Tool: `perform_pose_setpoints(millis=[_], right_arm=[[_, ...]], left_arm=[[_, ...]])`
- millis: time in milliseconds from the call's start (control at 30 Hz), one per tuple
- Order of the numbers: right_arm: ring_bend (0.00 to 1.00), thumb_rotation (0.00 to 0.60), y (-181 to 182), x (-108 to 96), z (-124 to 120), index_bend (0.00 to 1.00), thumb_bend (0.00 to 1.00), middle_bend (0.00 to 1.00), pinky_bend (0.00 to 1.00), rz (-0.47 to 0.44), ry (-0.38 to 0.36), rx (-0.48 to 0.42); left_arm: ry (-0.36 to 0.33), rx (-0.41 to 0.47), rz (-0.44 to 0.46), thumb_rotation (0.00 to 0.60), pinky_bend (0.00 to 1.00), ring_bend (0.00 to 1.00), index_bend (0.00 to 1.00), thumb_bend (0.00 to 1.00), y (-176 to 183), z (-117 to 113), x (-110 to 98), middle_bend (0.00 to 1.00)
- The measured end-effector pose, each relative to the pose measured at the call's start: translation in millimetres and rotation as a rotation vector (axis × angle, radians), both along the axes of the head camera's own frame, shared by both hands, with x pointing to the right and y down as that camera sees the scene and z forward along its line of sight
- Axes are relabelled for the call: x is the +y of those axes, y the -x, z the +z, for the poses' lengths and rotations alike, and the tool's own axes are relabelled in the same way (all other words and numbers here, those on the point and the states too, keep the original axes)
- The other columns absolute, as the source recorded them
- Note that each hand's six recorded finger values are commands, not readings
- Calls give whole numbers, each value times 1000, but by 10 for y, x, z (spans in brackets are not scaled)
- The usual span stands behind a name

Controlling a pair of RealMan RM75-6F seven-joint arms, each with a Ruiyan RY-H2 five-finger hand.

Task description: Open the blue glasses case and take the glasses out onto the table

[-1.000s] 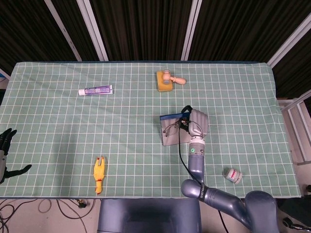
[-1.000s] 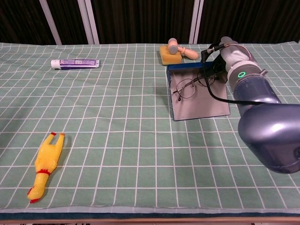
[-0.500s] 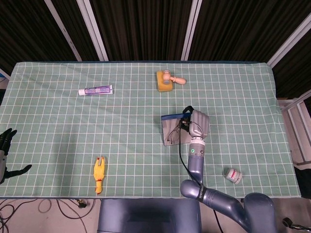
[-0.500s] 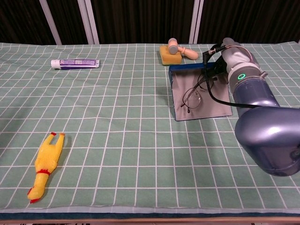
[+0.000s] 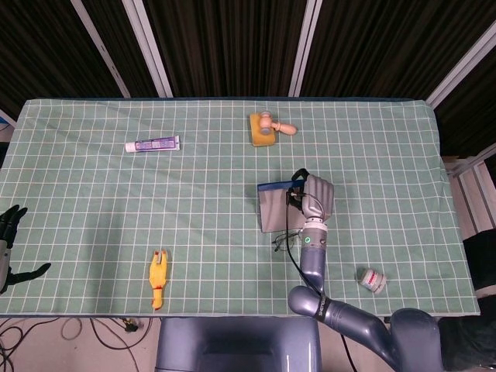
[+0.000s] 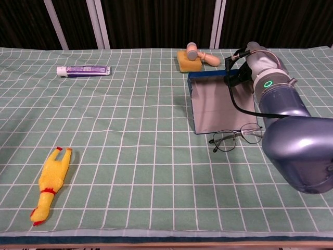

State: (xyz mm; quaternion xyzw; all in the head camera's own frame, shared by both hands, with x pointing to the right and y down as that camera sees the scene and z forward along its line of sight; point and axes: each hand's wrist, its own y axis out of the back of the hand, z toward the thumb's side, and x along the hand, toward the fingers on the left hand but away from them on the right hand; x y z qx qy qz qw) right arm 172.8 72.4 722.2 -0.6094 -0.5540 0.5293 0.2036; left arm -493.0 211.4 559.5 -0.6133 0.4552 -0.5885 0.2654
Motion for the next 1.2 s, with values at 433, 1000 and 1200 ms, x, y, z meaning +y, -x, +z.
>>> perform_pose_setpoints(millis=[433, 1000, 1200], right_arm=[[1000, 600, 27, -306, 14, 576, 449, 926, 914, -26, -9, 52], [990, 600, 52, -530, 40, 0, 241, 898, 914, -59, 53, 147], [898, 600, 47, -489, -104, 0, 239, 796, 832, -86, 35, 123]], left_arm=[[2, 1, -5, 600, 0, 0, 0, 0, 6, 9, -7, 0], [3, 2, 6, 600, 0, 0, 0, 0, -24, 10, 5, 0], [1, -2, 16, 600, 0, 0, 0, 0, -32, 3, 14, 0]])
